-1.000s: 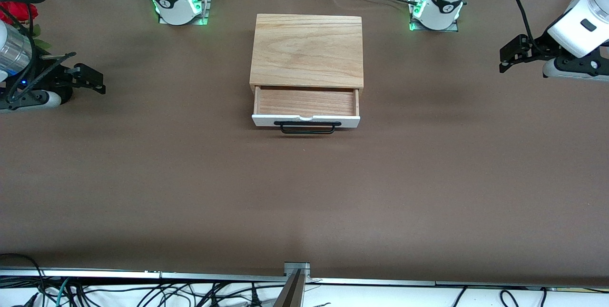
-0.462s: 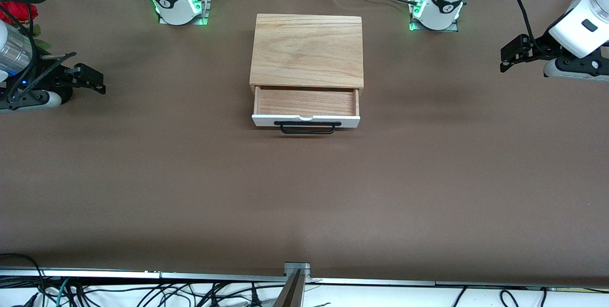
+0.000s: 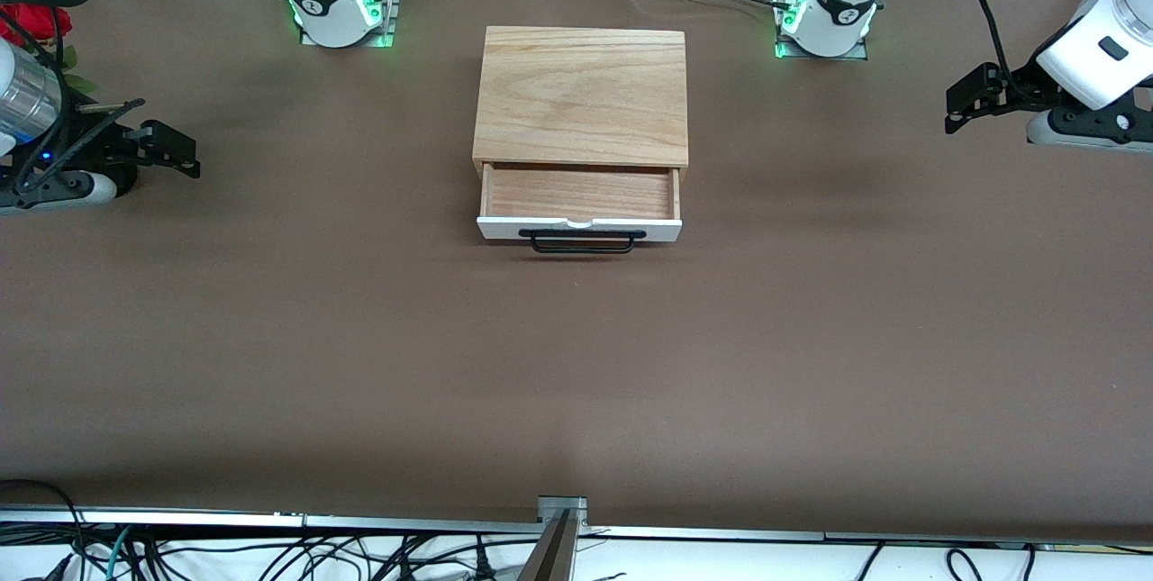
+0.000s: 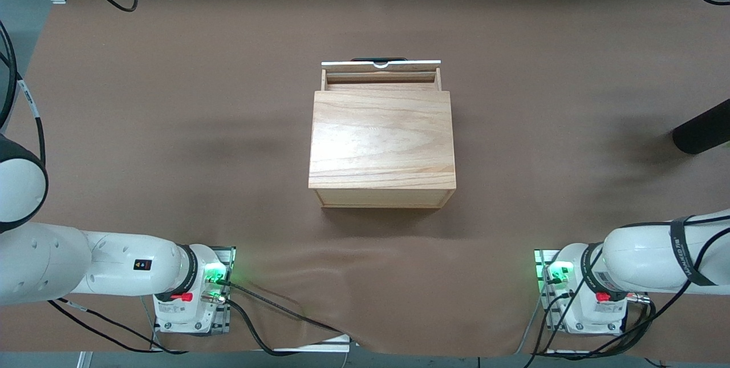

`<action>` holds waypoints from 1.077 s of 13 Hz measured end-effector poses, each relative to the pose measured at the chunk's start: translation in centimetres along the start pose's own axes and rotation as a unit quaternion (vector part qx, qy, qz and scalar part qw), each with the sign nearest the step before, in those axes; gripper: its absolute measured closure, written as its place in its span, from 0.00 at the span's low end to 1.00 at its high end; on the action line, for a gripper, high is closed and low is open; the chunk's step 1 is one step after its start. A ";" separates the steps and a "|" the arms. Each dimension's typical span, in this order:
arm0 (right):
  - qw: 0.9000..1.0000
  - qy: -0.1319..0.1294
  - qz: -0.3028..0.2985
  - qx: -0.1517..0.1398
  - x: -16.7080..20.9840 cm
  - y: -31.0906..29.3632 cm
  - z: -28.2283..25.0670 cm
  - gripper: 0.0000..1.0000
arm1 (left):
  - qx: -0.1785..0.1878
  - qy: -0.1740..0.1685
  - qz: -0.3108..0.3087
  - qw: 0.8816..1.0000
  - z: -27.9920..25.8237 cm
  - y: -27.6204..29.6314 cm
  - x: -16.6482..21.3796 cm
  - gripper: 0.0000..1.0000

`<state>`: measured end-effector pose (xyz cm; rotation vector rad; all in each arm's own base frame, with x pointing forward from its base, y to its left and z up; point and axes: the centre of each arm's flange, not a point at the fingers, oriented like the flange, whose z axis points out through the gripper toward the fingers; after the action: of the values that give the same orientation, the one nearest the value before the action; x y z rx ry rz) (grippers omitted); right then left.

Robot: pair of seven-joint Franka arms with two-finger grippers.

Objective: Close drawer with both arms simultaneously

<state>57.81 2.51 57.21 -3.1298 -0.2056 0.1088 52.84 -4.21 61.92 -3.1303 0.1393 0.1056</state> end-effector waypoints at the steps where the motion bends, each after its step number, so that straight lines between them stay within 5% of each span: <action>1: 1.000 0.000 0.000 0.000 0.0 0.0 0.0 0.00 | 0.000 0.000 0.000 1.000 0.0 0.0 0.0 0.00; 10: 1.000 -0.001 0.000 0.000 0.0 0.0 0.1 0.00 | -0.009 -0.008 0.001 1.000 0.2 0.2 -0.1 0.00; 14: 0.999 -0.003 -0.007 0.037 0.4 -1.6 0.6 0.00 | -0.126 -0.023 0.005 0.992 2.2 2.8 1.5 0.00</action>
<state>57.94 4.19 56.61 -3.0537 -0.2182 0.1220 53.90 -7.10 59.60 -3.3763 0.1512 0.2131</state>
